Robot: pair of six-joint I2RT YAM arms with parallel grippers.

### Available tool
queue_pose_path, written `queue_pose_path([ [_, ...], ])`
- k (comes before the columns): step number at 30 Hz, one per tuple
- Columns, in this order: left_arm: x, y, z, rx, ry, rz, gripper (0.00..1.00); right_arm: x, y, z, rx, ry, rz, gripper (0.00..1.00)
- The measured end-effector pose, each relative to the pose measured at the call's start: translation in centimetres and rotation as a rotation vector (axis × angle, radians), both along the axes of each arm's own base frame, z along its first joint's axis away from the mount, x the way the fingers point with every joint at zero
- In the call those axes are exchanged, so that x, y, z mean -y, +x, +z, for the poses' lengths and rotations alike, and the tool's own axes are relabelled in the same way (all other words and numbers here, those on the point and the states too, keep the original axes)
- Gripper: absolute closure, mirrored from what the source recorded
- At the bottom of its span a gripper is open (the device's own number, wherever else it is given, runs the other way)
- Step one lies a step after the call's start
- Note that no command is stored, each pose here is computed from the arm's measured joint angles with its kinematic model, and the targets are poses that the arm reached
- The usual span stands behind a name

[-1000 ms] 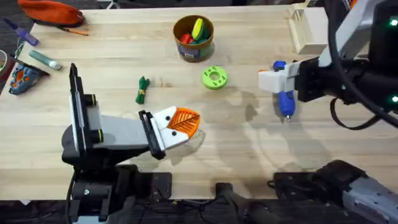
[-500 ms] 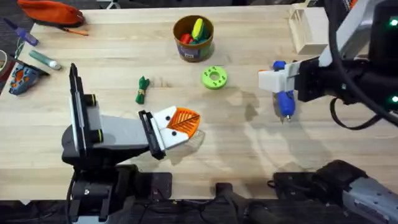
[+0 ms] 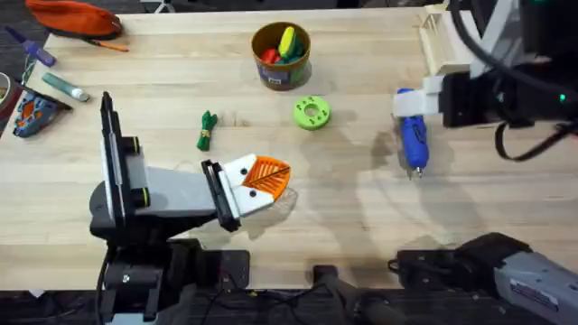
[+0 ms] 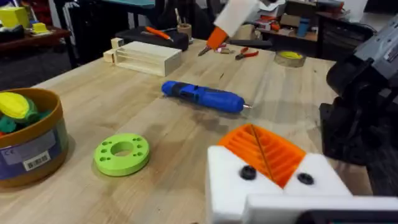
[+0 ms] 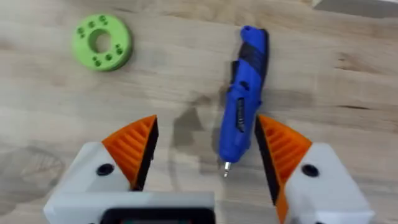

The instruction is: Pick up the gripper from the table and insert it into the empty holder that is missing its gripper. Then pick up a screw, insert it into the mounting hole, and use the screwdriver to tighten it. Finally, clean up the table by picking up the vegetable and placing it into the bucket.

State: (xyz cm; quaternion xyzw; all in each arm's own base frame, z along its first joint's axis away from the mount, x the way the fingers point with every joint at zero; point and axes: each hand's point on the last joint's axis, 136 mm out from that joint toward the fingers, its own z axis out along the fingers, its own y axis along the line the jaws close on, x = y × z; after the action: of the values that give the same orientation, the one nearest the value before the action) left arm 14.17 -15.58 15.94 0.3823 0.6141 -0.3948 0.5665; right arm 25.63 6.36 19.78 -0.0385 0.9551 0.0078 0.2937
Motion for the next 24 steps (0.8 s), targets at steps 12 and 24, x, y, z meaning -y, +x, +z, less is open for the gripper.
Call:
queue_pose_path([
  [12, 0.0, 0.0, 0.0, 0.0, 0.0, 0.0, 0.985, 4.5, 2.7, -5.5, -0.224, -0.029, -0.182, 0.091],
  [24, 0.0, 0.0, 0.0, 0.0, 0.0, 0.0, 0.985, 4.6, 6.4, -8.3, -0.345, -0.052, -0.157, 0.087],
])
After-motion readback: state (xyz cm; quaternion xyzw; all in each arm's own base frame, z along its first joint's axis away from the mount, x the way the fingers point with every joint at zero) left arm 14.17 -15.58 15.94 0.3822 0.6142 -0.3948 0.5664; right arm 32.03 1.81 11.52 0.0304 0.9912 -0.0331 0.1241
